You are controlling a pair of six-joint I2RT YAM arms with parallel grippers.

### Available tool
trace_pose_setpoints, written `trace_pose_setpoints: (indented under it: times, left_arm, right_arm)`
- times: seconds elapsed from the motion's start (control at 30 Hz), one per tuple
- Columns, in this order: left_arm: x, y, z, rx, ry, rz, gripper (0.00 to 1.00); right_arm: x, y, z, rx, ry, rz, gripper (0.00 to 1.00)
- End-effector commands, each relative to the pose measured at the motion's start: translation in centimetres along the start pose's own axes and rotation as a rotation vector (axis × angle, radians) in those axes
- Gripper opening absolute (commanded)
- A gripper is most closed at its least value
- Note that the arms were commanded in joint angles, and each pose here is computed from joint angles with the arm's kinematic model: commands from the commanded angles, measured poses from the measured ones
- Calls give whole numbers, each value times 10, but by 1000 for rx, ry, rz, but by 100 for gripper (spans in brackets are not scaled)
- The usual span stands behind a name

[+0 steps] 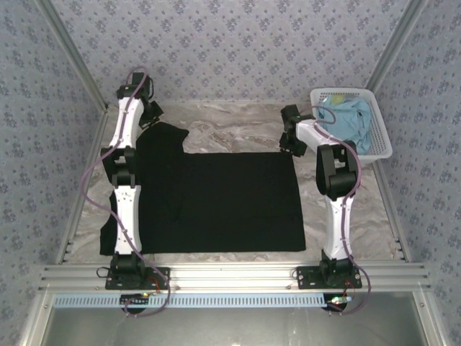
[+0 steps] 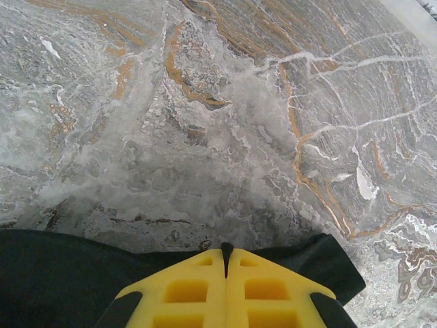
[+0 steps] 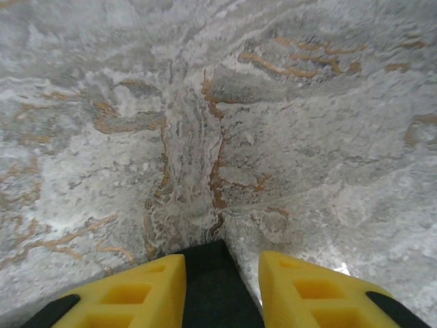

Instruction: Fold and stack the t-shirts

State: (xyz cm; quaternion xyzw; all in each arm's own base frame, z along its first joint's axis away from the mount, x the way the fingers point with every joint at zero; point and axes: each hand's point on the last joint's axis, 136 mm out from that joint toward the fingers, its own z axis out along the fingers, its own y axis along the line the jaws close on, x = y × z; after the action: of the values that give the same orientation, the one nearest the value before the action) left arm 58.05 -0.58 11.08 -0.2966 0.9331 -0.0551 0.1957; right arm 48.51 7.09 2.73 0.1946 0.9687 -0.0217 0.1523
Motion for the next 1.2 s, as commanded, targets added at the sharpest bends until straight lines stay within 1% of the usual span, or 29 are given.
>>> trace_pose_setpoints:
  times: [0.0, 0.1, 0.13, 0.17, 0.3, 0.43, 0.5, 0.6, 0.67, 0.8, 0.97, 1.07, 1.17]
  left_arm:
    - [-6, -1, -24, 32, -15, 14, 0]
    - [-6, -1, -24, 35, -13, 16, 0]
    - [-6, -2, -24, 38, -11, 15, 0]
    - [-6, -2, -24, 40, -11, 14, 0]
    - [-5, -9, -28, 76, -4, 12, 0]
    - [2, -37, -31, 186, 22, 26, 0]
    - [8, -52, -32, 239, 36, 36, 0]
    - [9, -58, -34, 248, 32, 35, 0]
    - [7, -52, -36, 222, 20, 34, 0]
    - [4, -41, -42, 190, 13, 63, 0]
    - [11, -36, -70, 182, 11, 101, 0]
    - [19, -23, -94, 119, -2, 117, 0]
    - [32, 1, -113, 48, 7, 115, 0]
  right_arm:
    - [0, 4, 10, -11, 28, 9, 33]
    - [3, 3, 15, -4, 39, 11, 30]
    - [3, 3, 16, -3, 40, 13, 27]
    - [3, 1, 17, 3, 41, 14, 23]
    - [-2, -14, 10, 60, 17, 15, 1]
    - [-17, -42, -6, 134, -32, 37, 0]
    - [-25, -50, -11, 131, -51, 48, 0]
    - [-33, -46, -16, 95, -63, 29, 0]
    - [-38, -38, -18, 67, -72, 4, 0]
    - [-33, -22, -20, 13, -47, -30, 0]
    - [-23, -20, -35, 2, -52, -69, 0]
    - [-12, -22, -48, 2, -58, -96, 0]
    - [-1, -29, -60, 12, -63, -105, 0]
